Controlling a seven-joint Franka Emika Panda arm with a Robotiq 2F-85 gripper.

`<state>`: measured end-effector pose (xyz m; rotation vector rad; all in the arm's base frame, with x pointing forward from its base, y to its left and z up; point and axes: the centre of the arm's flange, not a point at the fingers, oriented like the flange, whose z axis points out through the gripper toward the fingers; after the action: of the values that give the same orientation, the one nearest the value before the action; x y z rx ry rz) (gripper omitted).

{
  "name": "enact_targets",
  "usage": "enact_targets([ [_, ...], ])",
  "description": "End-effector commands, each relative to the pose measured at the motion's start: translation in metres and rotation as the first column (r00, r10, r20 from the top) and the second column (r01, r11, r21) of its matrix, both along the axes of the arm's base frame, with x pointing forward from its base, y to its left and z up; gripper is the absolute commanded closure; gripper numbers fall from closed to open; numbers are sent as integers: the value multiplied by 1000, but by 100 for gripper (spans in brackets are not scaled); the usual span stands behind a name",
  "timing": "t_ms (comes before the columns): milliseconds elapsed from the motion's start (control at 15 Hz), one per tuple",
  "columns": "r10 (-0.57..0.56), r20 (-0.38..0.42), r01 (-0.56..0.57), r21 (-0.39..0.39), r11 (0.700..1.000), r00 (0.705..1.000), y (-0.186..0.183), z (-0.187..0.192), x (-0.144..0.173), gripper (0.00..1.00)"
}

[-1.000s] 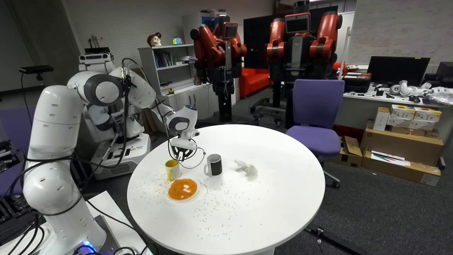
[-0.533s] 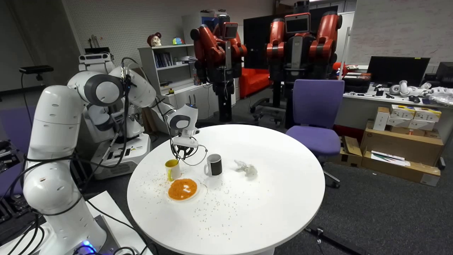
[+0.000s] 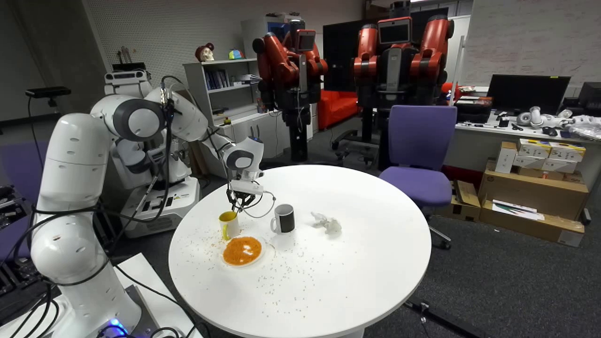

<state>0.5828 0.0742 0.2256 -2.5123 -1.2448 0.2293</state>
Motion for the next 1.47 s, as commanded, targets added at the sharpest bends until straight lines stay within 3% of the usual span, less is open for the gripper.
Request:
enact_targets([
  [0, 44, -16, -44, 0, 999, 999, -1, 4, 7, 66],
  [133, 48, -18, -48, -4, 999, 999, -1, 3, 6, 75],
  [267, 51, -16, -51, -6, 999, 999, -1, 3, 7, 98],
  [333, 52, -16, -52, -8, 999, 999, -1, 3, 7, 100],
  [1067, 73, -25, -73, -24, 997, 997, 5, 13, 4, 99],
  [1400, 154, -31, -156, -71, 985, 988, 20, 27, -10, 99],
])
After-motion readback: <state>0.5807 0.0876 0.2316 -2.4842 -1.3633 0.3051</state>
